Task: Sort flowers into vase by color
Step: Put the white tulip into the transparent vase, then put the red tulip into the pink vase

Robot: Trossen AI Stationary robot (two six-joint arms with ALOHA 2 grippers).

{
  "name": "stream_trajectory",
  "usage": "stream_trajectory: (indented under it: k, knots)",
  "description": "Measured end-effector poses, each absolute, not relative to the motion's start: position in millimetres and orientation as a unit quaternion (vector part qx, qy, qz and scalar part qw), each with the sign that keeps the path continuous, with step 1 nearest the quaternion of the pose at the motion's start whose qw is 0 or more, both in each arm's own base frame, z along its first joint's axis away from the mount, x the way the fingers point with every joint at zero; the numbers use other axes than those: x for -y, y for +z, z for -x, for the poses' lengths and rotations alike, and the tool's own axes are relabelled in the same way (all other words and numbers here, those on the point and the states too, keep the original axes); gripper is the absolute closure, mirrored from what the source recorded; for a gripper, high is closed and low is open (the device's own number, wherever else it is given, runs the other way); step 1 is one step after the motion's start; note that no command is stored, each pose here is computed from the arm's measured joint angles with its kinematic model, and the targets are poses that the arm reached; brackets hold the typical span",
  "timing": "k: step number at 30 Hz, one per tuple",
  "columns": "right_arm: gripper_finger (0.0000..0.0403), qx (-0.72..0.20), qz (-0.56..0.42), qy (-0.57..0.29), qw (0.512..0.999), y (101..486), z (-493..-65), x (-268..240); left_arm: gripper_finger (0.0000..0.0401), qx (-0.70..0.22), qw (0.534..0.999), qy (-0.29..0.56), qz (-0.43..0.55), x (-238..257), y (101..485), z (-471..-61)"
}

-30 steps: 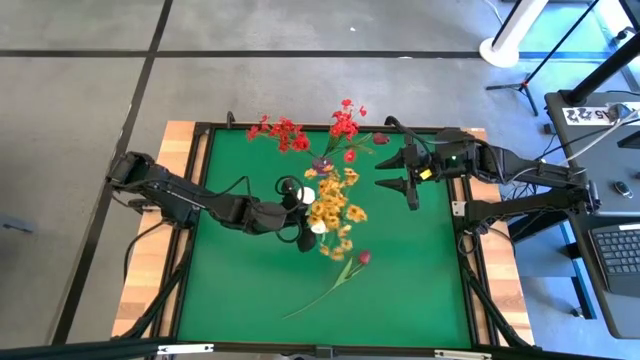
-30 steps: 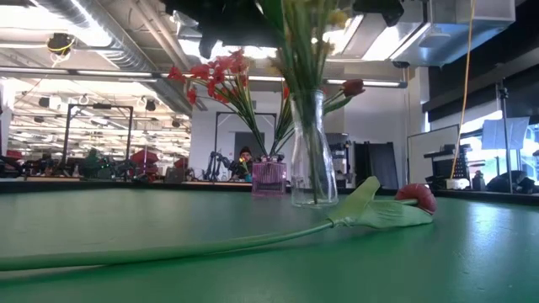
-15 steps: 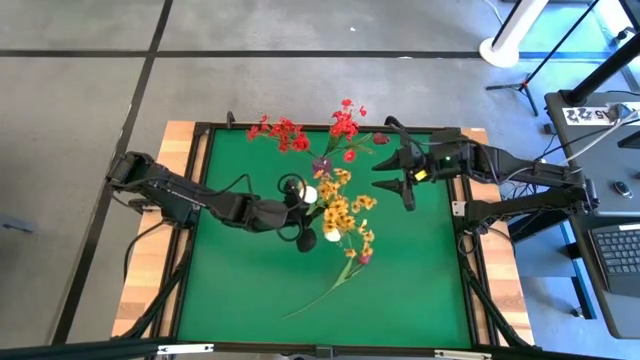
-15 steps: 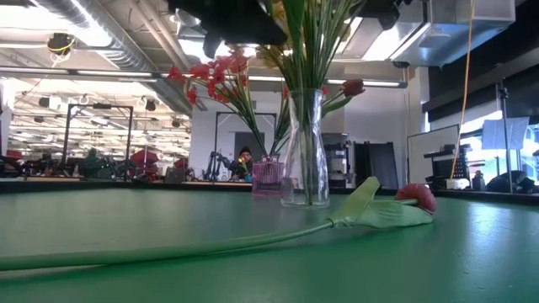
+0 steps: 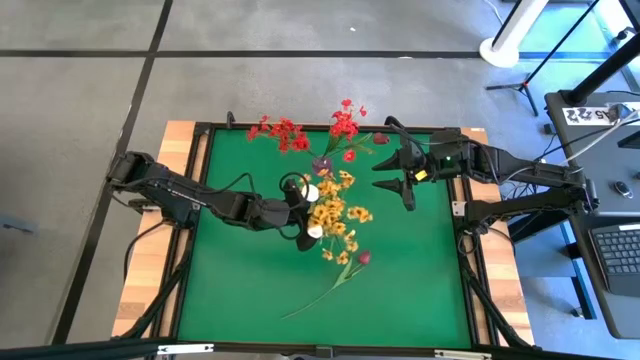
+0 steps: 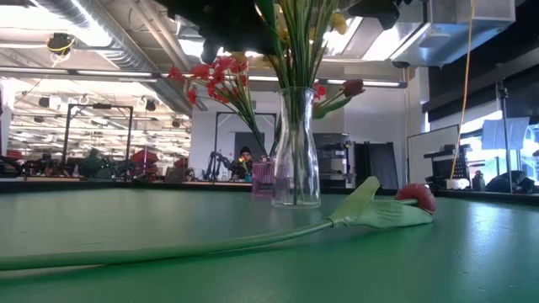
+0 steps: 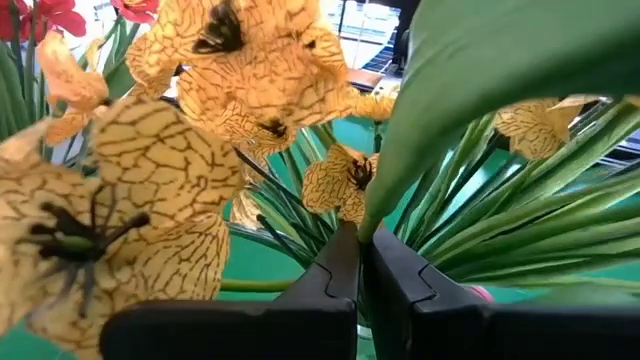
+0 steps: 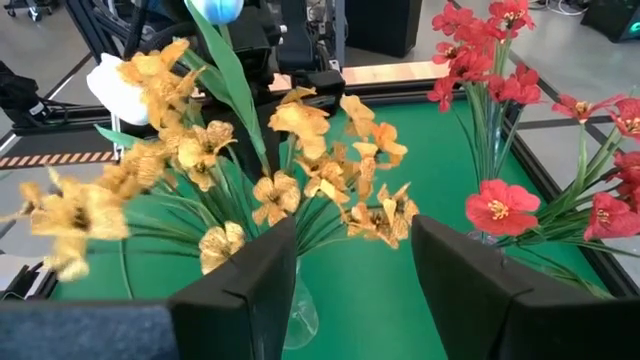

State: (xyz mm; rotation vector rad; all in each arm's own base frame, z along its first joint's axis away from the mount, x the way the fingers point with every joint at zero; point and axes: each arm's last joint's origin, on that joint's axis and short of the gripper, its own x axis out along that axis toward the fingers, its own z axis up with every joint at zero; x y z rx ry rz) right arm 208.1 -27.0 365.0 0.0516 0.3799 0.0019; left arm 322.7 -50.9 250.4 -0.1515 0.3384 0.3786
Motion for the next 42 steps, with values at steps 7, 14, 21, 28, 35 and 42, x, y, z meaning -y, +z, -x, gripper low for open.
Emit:
stream_trajectory:
  k: [7,14,21,28,35,42]
  knots:
    - [0.0205,-0.181,-0.024,0.001,0.983,367,-209,27,0.0401,-0.181,0.969,0.145,0.082,54,247,-325]
    - [0.0205,-0.178,-0.024,0.001,0.984,367,-209,27,0.0401,-0.224,0.964,0.119,0.080,55,225,-334]
    - [0.0205,-0.178,-0.024,0.001,0.984,367,-209,27,0.0394,-0.226,0.963,0.123,0.076,55,222,-335]
    - [0.0205,-0.178,-0.024,0.001,0.984,367,-209,27,0.0344,-0.228,0.964,0.119,0.062,58,223,-334]
    - [0.0205,-0.179,-0.024,0.001,0.984,367,-209,27,0.0275,-0.275,0.954,0.113,0.031,66,235,-330]
    - [0.0205,-0.178,-0.024,0.001,0.984,367,-209,27,0.0220,-0.321,0.936,0.140,-0.026,83,262,-320]
